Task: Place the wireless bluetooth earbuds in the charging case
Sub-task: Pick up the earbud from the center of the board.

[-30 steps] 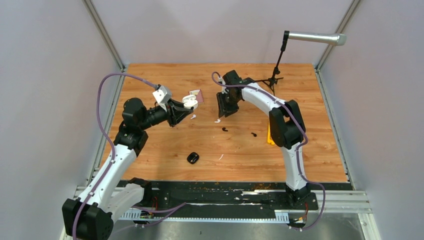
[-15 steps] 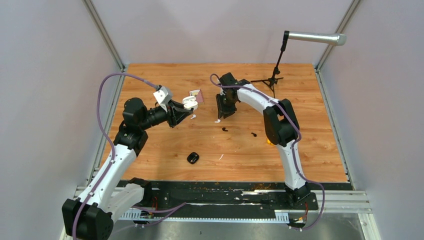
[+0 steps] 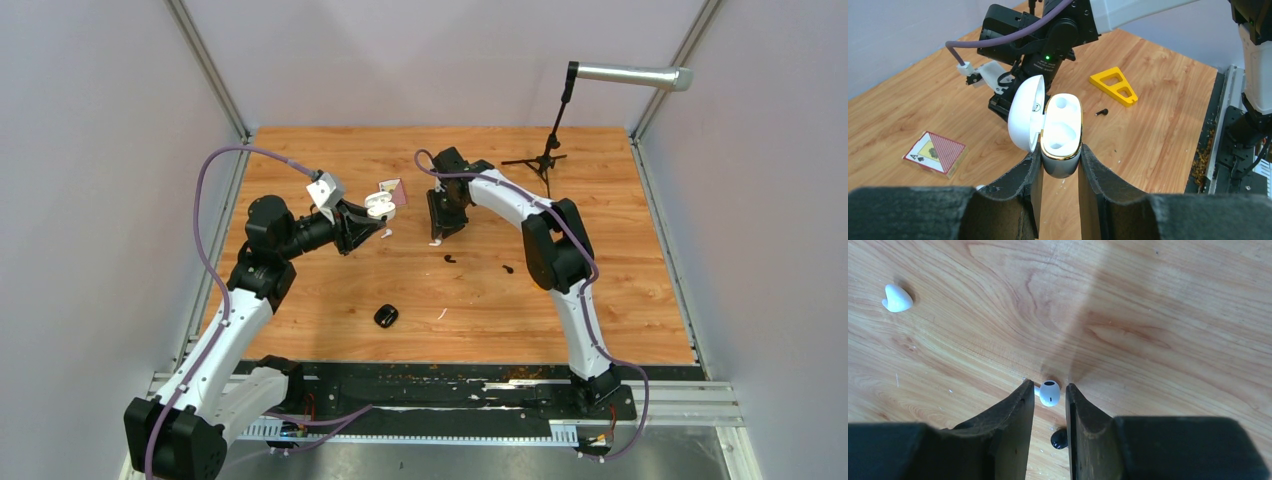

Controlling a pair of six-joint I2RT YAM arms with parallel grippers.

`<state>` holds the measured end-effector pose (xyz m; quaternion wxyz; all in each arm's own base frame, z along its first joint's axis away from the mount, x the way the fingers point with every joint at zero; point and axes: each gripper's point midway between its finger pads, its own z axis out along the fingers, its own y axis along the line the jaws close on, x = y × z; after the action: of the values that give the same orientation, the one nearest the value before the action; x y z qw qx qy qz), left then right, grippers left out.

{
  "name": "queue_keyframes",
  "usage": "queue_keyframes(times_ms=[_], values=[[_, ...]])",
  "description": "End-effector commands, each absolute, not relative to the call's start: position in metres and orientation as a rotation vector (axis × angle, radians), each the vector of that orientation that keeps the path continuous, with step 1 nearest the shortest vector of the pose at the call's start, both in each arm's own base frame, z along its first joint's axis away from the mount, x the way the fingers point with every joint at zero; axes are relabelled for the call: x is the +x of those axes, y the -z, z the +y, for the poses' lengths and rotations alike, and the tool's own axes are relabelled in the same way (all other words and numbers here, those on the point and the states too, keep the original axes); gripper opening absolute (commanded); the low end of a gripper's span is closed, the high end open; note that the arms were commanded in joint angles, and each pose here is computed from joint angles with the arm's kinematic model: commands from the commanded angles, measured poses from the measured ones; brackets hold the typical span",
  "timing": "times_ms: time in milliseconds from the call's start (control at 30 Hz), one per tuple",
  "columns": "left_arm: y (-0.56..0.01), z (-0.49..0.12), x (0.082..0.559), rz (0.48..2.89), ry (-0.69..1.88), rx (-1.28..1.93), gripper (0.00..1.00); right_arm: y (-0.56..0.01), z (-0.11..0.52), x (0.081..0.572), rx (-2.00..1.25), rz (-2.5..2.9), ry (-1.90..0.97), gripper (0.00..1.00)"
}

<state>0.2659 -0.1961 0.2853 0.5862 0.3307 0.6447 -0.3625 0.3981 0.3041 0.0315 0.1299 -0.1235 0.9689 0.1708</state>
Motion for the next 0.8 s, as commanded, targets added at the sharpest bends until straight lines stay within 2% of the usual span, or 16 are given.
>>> queue_keyframes(times_ms=[0,767], values=[[-0.301,-0.193,0.267,1.442,0.813,0.768,0.00,-0.039,0.306,0.398,-0.328,2.808,-0.485,0.30],[-0.300,-0.194,0.270,1.446,0.825,0.754,0.00,-0.026,0.304,0.383,-0.385,2.840,-0.368,0.25]])
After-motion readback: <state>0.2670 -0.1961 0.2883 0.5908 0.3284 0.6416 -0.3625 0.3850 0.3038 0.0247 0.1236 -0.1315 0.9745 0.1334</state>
